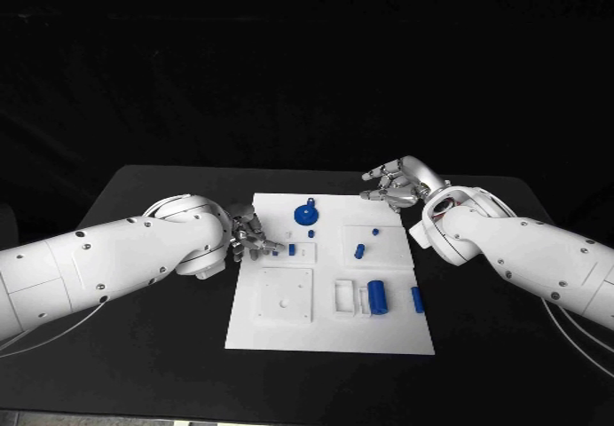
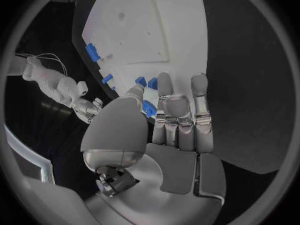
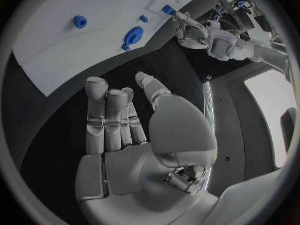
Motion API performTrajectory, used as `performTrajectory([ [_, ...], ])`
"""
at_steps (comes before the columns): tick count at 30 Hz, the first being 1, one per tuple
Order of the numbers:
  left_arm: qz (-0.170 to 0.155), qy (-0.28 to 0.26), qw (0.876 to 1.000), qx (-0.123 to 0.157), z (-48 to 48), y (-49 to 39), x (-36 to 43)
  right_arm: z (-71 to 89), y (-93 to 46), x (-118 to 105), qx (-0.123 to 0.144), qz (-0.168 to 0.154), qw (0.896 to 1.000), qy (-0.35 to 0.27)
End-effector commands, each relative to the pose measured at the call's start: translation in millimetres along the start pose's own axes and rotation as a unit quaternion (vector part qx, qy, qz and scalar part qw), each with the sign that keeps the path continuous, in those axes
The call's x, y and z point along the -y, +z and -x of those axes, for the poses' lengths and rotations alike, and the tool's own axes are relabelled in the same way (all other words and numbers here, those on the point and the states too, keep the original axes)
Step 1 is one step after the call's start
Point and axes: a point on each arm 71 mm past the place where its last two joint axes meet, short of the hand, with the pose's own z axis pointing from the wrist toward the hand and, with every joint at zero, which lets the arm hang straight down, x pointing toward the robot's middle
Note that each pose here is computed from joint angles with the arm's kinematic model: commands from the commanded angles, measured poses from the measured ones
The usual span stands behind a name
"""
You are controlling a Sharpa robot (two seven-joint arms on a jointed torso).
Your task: Assemble the parts on the task board
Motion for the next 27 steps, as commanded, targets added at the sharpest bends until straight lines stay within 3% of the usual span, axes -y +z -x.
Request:
performTrajectory([
  [1,0.004,0.023,1.000,-0.017,-2.0,1.0,2.5,-1.2,0.1,-1,-0.004,0.005,1.000,0.000],
  [27,0.007,0.034,0.999,-0.021,-2.5,11.9,9.8,-2.4,0.2,-3,-0.004,0.007,1.000,0.001],
])
